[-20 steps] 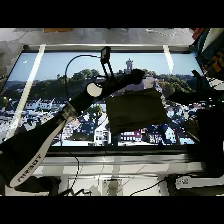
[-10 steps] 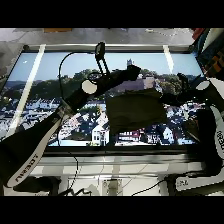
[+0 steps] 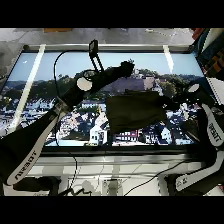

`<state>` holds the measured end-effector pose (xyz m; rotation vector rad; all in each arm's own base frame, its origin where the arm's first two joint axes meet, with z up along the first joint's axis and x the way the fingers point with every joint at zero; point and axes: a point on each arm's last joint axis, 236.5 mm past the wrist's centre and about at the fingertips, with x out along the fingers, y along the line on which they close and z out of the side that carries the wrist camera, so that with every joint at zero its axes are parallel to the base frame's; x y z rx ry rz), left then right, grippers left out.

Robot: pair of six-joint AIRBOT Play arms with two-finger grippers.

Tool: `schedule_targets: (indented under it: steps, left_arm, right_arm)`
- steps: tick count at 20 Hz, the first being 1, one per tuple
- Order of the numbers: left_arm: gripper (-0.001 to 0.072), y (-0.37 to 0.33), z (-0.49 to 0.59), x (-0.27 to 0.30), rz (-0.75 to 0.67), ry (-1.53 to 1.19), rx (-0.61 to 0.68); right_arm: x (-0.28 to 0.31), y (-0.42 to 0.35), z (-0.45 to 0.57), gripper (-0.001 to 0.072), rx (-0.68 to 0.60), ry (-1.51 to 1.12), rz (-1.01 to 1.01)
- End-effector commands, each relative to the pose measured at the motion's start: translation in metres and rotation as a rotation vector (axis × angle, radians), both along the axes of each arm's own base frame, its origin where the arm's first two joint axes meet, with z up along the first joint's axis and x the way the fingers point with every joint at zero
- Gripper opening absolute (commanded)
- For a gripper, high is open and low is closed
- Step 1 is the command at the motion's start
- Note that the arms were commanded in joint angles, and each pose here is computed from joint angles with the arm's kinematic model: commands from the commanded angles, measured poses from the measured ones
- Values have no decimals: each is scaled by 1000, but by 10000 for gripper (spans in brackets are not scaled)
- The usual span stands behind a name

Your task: Fold the clothes and pants, and hang the long-sleeved shirts on hangers.

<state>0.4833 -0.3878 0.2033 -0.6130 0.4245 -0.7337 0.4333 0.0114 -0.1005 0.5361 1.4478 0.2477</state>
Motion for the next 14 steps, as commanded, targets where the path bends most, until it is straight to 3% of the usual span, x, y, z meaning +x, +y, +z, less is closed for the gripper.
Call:
schedule_targets:
  steps: [1, 5, 8, 11, 12, 13, 14]
  left_arm:
    - [710, 5, 1, 4, 11, -2, 0]
    - [710, 7, -2, 4, 1, -9, 22]
    - [708, 9, -7, 3, -24, -7, 54]
    - [708, 25, -19, 2, -68, -65, 211]
    - [708, 32, -18, 2, -73, -73, 236]
    - [706, 41, -13, 4, -67, -84, 250]
    - [702, 54, -4, 6, -53, -101, 260]
  right_arm:
    - [-40, 50, -10, 680, 267, 195, 120]
    - [-42, 108, 9, 669, 528, 131, 255]
    - [-16, 143, 9, 678, 525, 42, 223]
    - [-11, 190, 4, 690, 496, -2, 253]
    - [-13, 206, 4, 582, 495, -9, 270]
    - [-14, 220, 6, 282, 497, -17, 293]
    - [-14, 231, 11, 34, 496, -32, 317]
